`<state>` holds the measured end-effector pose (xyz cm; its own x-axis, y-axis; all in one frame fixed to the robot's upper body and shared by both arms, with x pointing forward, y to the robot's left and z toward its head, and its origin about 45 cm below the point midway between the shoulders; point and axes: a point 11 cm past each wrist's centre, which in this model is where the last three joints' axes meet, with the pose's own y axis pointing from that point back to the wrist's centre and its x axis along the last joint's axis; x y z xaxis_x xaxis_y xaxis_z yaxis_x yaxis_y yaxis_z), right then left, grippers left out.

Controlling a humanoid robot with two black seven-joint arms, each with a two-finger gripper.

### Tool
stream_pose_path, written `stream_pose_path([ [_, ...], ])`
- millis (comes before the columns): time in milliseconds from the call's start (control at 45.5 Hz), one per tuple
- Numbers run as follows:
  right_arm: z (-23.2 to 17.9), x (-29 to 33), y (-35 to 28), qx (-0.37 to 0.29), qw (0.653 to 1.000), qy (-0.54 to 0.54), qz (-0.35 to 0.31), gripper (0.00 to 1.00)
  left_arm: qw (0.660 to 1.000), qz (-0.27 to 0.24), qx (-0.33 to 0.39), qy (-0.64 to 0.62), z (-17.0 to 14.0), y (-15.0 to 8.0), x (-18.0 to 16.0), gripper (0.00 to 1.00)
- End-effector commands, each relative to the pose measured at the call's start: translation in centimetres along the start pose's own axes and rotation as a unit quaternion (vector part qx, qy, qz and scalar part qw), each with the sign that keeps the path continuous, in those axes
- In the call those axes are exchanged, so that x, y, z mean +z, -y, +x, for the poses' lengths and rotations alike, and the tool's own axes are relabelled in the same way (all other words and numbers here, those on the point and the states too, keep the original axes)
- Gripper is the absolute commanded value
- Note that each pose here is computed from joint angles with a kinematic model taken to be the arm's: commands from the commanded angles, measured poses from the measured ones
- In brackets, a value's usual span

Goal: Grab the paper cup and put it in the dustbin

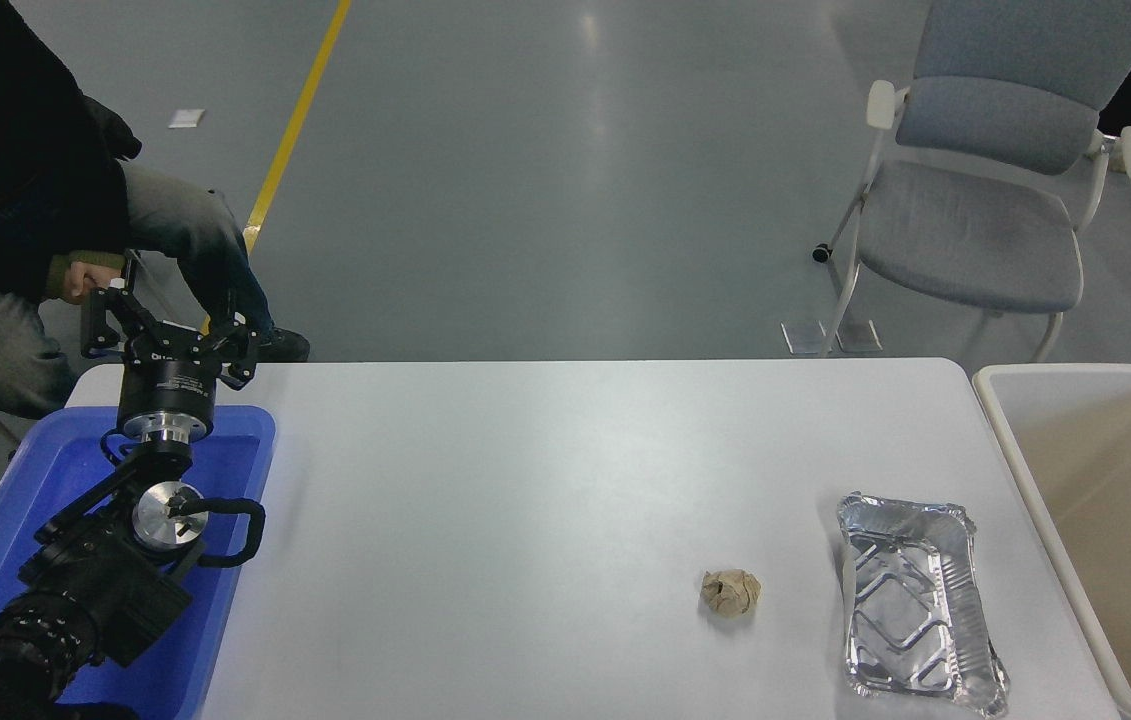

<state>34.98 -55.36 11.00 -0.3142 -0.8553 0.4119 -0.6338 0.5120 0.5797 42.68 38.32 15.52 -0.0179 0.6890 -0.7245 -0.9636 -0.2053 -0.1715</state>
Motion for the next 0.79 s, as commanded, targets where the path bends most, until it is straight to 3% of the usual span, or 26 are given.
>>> stream_pose_path([
  [0, -0.6, -6.9, -0.8, -0.035, 0.994, -0.084, 0.053, 1.0, 1.0, 0.0, 0.0, 0.0, 0.0, 0.0, 0.0, 0.99],
  [264, -3.2, -15.1, -3.8, -0.084, 0.962, -0.222, 0.135, 1.0, 1.0, 0.0, 0.0, 0.0, 0.0, 0.0, 0.0, 0.99],
  [527, -7.5, -20.0, -8.1, -0.133, 0.893, -0.381, 0.199, 1.0, 1.0, 0.0, 0.0, 0.0, 0.0, 0.0, 0.0, 0.99],
  [769, -9.7, -22.4, -12.5, -0.158, 0.819, -0.51, 0.212, 1.0, 1.0, 0.0, 0.0, 0.0, 0.0, 0.0, 0.0, 0.99],
])
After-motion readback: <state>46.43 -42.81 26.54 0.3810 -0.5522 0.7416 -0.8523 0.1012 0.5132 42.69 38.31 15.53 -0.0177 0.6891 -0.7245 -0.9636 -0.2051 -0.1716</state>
